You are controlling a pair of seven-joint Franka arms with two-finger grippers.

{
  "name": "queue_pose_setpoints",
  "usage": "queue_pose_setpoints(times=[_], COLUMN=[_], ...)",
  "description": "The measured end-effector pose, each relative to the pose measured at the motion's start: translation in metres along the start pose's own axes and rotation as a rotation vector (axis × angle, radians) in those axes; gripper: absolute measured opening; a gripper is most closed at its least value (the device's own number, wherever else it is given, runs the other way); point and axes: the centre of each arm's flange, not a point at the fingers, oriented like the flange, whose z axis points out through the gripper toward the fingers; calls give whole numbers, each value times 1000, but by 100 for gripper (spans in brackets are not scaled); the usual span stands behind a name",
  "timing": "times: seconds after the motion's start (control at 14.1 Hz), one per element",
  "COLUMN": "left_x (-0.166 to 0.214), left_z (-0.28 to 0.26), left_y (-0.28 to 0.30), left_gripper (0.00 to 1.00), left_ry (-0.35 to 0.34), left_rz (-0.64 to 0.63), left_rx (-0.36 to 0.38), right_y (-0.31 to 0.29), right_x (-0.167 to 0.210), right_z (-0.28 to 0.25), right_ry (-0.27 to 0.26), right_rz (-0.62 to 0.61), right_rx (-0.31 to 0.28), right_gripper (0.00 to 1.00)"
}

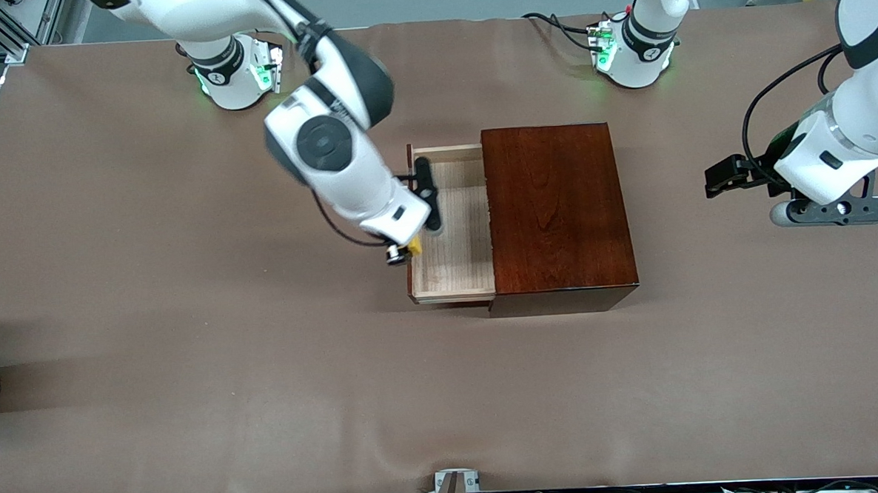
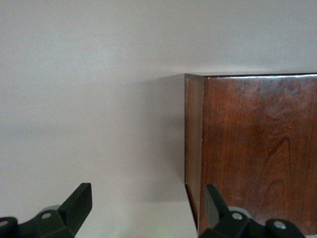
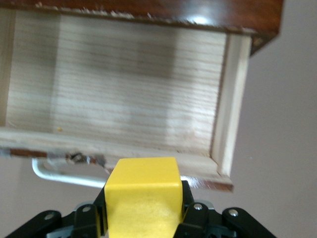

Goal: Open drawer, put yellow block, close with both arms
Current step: 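Lower the yellow cube into the open drawer with the right gripper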

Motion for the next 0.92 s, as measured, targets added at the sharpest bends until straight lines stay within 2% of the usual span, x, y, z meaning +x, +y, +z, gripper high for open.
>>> queue_pose_setpoints(times=[0.5, 0.92], left_x=[1, 1], left_z=[1, 2], left_y=[-2, 1], left_gripper=[100, 100], left_ry=[4, 4], left_rz=[-2, 4], left_rx=[-1, -1], right_y=[-31, -36], right_x=[64, 75], right_z=[51, 75], right_ry=[-94, -116], right_rz=[37, 36], right_rx=[-19, -14], right_gripper=[56, 56])
